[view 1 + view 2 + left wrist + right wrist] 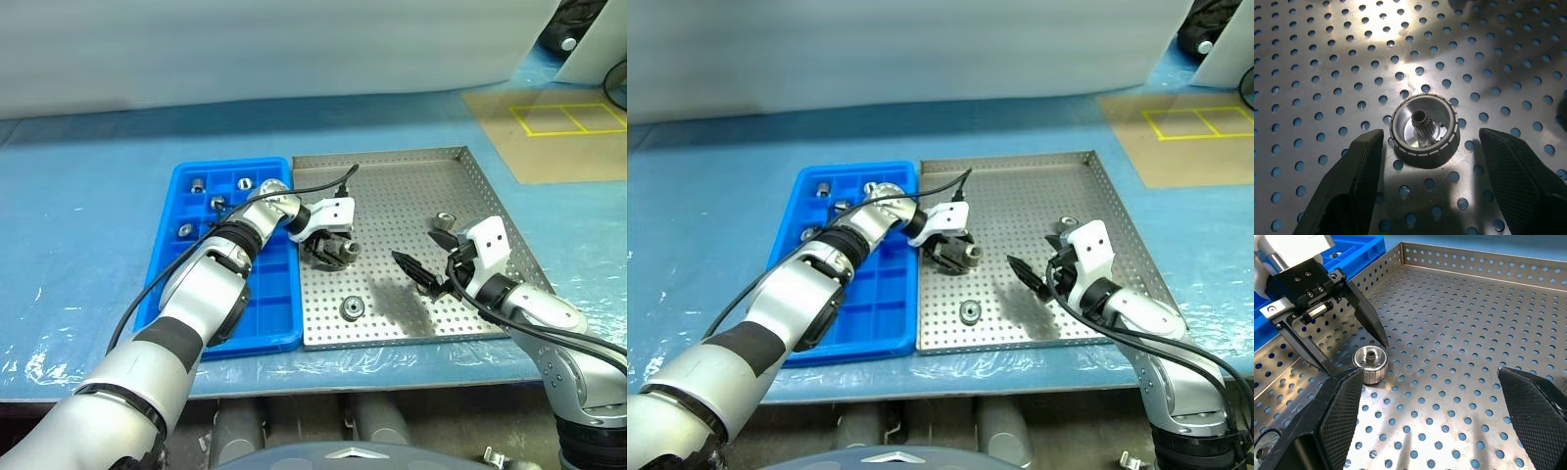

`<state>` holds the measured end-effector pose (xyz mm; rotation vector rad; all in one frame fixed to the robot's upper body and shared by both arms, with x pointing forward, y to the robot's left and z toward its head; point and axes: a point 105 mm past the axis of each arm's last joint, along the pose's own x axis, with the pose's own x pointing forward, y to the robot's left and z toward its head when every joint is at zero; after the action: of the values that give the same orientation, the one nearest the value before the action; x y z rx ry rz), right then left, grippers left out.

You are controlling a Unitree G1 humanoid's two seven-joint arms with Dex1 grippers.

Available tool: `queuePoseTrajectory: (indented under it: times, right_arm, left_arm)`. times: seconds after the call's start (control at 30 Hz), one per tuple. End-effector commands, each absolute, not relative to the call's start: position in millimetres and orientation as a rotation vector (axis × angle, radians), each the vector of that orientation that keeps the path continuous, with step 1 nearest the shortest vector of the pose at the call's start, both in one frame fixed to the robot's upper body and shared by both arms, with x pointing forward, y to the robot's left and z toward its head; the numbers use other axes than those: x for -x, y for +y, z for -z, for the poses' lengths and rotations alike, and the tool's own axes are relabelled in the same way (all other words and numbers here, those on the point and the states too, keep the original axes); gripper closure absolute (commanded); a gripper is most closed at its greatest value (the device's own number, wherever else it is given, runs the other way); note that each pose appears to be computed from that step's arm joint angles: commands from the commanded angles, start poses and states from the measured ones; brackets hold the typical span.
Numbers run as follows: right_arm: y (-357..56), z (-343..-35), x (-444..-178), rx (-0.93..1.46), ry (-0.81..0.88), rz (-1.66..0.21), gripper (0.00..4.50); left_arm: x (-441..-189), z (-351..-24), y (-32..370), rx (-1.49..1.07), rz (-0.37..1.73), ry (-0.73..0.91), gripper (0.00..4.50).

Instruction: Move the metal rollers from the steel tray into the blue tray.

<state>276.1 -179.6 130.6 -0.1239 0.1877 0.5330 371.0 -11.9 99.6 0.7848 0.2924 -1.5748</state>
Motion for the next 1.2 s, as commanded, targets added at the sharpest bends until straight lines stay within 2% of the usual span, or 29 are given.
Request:
queuePoseTrajectory:
  times: [0.03, 0.27, 0.57, 0.67, 0.73, 0.77, 1.03, 1.13, 1.2]
  right_arm:
    - [-173.6, -143.0, -274.7, 0.157, 0.131, -0.549, 0.00]
    - [-174.4, -140.7, -274.7, 0.174, 0.135, -0.539, 0.00]
    - [-176.0, -139.6, -272.7, 0.187, 0.139, -0.529, 0.00]
    - [-176.9, -139.5, -273.4, 0.194, 0.139, -0.525, 0.00]
    - [-177.2, -139.4, -273.9, 0.196, 0.139, -0.524, 0.00]
    - [-176.8, -139.7, -274.1, 0.195, 0.137, -0.526, 0.00]
    - [-174.5, -141.2, -278.5, 0.199, 0.127, -0.543, 0.00]
    - [-169.6, -142.1, -280.9, 0.196, 0.121, -0.568, 0.00]
    - [-164.2, -142.2, -284.8, 0.195, 0.116, -0.596, 0.00]
  left_arm:
    - [-369.8, -95.9, -12.1, -0.811, 1.578, 0.291, 1.22]
    - [-373.1, -93.3, -26.7, -0.786, 1.510, 0.269, 1.22]
    - [-373.5, -74.3, -17.1, -0.819, 1.472, 0.325, 1.22]
    - [-374.2, -75.5, -17.5, -0.787, 1.462, 0.310, 1.80]
    - [-375.8, -75.6, -17.2, -0.788, 1.446, 0.313, 2.40]
    - [-376.9, -76.2, -18.0, -0.783, 1.435, 0.309, 2.40]
    - [-378.9, -92.8, -23.6, -0.715, 1.443, 0.237, 2.60]
    - [-378.4, -116.4, -28.5, -0.624, 1.480, 0.138, 2.60]
    - [-376.3, -143.6, -23.0, -0.516, 1.535, 0.040, 2.60]
